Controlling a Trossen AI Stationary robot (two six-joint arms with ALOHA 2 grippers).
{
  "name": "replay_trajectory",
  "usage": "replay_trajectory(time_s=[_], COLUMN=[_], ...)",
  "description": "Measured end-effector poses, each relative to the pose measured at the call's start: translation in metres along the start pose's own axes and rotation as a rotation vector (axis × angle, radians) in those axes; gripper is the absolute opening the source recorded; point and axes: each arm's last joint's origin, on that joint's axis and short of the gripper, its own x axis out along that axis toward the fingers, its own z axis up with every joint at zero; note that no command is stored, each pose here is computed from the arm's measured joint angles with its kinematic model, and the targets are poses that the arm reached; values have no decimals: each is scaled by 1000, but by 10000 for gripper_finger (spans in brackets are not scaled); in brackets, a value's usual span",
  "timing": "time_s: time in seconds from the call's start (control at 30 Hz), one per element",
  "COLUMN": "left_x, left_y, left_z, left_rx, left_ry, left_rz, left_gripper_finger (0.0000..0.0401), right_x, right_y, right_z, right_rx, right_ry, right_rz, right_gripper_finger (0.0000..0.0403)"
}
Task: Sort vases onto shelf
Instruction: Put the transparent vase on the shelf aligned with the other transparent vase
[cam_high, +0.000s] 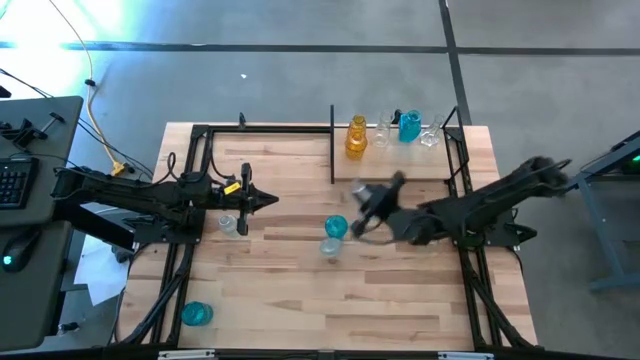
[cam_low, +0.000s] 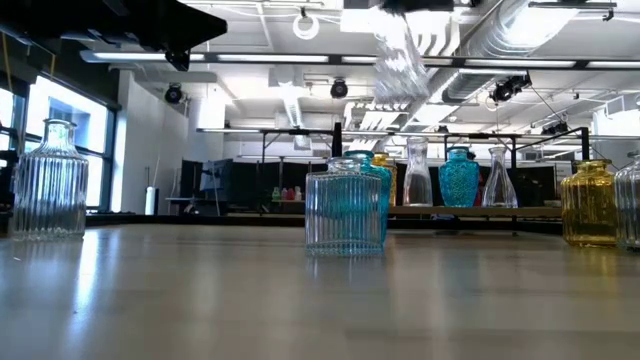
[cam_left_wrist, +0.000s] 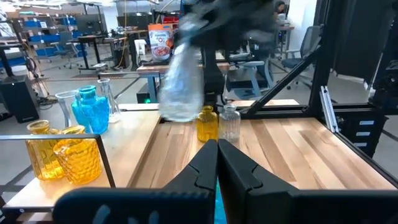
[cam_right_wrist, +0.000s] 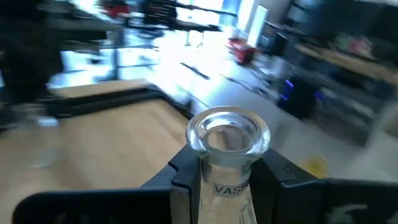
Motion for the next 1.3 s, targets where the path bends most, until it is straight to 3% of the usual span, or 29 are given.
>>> replay_trajectory(time_s=[0.13,0.33,0.5,0.8,1.3], left_x=[0,0,0,0,0], left_y=[0,0,0,0,0], left_z=[0,2,2,2,2], left_rx=[-7,-9,-9,-8,-8], left_ry=[-1,-23,-22,-21,-20], left_rz=[0,1,0,0,0], left_gripper_finger=[0,0,0,0,0], right_x=[6,28,53,86,109], right_y=[-48,-108,-135,-151,-152], right_z=[-37,-69,-94,-115,-134], right_rx=[94,192,262,304,317], right_ry=[5,-32,-4,43,59], right_rz=[-120,-293,-315,-361,-425], right_gripper_finger=[69,69,70,70,70])
